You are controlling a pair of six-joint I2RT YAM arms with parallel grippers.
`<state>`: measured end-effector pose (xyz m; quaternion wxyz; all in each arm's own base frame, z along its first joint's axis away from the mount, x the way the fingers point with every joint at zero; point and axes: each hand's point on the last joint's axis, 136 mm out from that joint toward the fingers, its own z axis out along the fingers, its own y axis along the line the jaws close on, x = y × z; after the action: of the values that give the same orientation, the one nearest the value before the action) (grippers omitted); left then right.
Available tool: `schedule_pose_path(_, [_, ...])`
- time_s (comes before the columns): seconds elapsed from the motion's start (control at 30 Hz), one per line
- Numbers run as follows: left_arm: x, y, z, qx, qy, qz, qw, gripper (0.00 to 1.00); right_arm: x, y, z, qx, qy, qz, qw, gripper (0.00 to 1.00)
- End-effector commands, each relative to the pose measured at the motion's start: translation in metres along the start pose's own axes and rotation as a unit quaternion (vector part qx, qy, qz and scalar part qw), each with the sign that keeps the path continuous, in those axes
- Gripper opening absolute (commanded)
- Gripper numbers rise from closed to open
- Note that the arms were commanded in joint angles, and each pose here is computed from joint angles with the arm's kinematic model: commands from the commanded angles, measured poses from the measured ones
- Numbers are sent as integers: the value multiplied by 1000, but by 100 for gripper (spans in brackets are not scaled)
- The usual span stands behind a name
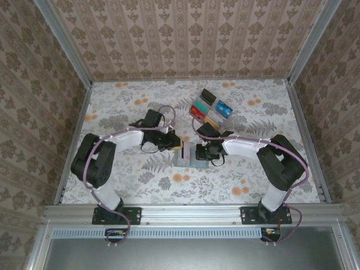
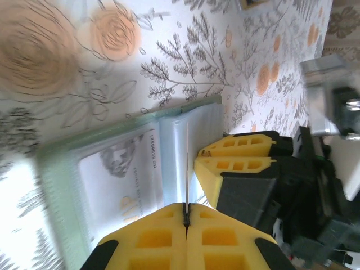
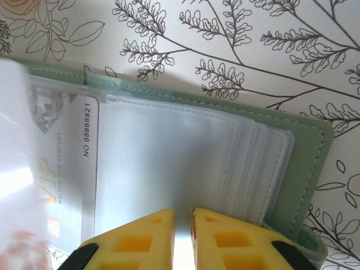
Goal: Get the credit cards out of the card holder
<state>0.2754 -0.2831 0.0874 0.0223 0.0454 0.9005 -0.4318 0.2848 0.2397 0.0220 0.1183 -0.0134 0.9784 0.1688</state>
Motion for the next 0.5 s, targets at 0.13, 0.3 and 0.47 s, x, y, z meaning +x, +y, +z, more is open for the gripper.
schedule_pose_path(0.13, [-13, -11, -47, -1, -41, 20, 999, 0, -7, 6, -22, -15, -15, 6, 1000, 29])
schedule_pose_path(0.3, [-30, -43, -64, 43, -78, 39, 995, 0, -32, 38, -66, -112, -79, 4, 991, 51])
schedule_pose_path(0.47, [-43, -78, -76, 106, -107, 53, 987, 0, -57, 63, -107, -232, -119, 33, 965, 68])
